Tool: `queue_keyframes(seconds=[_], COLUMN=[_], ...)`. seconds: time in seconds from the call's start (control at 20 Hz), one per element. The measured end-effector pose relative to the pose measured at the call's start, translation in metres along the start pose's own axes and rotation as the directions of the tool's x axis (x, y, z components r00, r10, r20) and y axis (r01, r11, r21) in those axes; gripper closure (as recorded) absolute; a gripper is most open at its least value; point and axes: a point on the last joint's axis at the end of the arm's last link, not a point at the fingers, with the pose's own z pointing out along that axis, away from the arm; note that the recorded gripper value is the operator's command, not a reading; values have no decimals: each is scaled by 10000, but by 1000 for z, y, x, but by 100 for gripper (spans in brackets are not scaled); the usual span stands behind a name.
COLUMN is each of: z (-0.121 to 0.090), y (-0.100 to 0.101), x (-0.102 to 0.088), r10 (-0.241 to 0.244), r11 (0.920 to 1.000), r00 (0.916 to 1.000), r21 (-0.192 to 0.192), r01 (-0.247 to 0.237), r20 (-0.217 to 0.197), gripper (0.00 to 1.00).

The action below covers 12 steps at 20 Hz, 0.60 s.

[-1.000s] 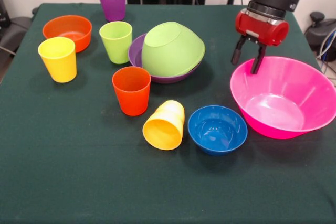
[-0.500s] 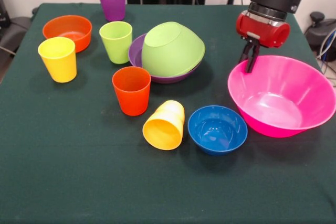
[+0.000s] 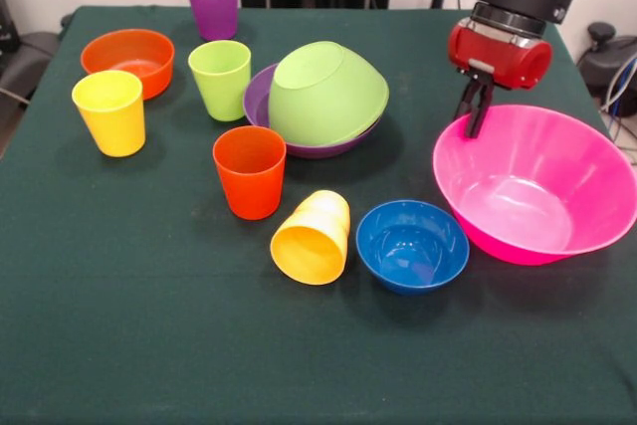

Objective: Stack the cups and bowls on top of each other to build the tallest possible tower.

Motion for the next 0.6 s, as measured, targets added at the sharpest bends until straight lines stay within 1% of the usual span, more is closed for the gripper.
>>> queue_keyframes(seconds=[0.2,0.25,0.6], z=[0,0,3], y=[0,-1,-5], x=[-1,-2,-6], r10=[-3,-9,4], r11=[10000,10000,10000], r00=[10000,10000,9999], r21=[-30,-6,68], r01=[3,9,-4], r20=[31,52,101], gripper=[100,0,0])
